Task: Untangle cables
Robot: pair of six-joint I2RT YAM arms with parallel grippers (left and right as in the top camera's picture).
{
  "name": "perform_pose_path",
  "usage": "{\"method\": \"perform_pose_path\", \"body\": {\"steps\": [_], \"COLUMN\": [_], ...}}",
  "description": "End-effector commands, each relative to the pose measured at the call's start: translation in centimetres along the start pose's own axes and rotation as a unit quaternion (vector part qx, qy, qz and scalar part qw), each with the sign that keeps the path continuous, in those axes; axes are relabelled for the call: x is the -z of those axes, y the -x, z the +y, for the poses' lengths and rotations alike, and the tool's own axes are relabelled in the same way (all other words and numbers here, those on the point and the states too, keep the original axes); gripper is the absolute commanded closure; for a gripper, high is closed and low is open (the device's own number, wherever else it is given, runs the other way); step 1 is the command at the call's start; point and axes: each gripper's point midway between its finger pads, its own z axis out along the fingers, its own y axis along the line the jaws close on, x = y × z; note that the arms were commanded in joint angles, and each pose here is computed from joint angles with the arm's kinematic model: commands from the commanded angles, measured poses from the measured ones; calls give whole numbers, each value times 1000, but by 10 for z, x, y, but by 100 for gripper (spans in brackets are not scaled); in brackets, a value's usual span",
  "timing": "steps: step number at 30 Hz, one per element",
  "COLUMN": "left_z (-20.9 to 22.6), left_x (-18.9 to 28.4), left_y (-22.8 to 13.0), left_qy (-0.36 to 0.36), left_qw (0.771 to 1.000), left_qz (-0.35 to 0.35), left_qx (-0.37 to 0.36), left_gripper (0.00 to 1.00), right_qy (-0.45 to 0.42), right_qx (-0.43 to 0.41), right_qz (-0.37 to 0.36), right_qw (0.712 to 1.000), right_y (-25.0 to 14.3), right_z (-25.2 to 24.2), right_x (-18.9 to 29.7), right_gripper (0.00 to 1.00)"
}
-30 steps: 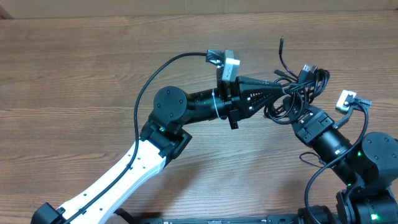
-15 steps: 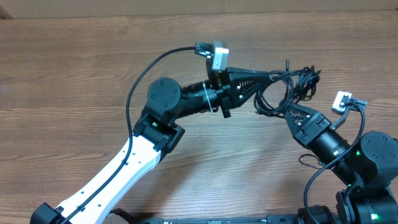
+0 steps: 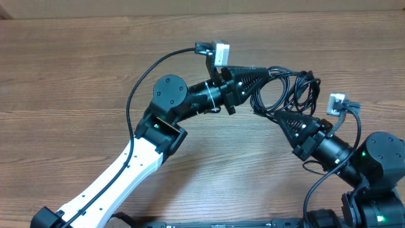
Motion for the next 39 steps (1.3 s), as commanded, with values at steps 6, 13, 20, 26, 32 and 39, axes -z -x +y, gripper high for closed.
{"method": "perform_pose_path", "body": {"steps": [6, 13, 20, 26, 32, 39], "left_z": [-9, -15, -16, -24, -28, -31], "left_x": [4, 5, 5, 7, 7, 7], "left_y": [38, 42, 45, 52, 51, 46], "left_qy": [4, -8, -9, -23, -26, -34], "left_qw": [997, 997, 996, 994, 991, 988], "left_qz": [-74, -81, -89, -104, -100, -88], "left_qx": [-8, -5, -8, -32, -85, -121], "left_gripper": [96, 96, 95, 96, 96, 96], "right_qy": [58, 53, 43, 2, -16, -21], "right_qx": [64, 57, 41, 18, 9, 10], "right_qz": [44, 50, 62, 64, 62, 56], "right_qw": [995, 996, 996, 998, 998, 998], "right_y": [-17, -18, -21, -24, -24, -22], "right_z": [20, 16, 8, -10, -16, -17], "right_x": [3, 1, -4, -7, -6, -6], "right_gripper": [96, 96, 96, 86, 65, 59]}}
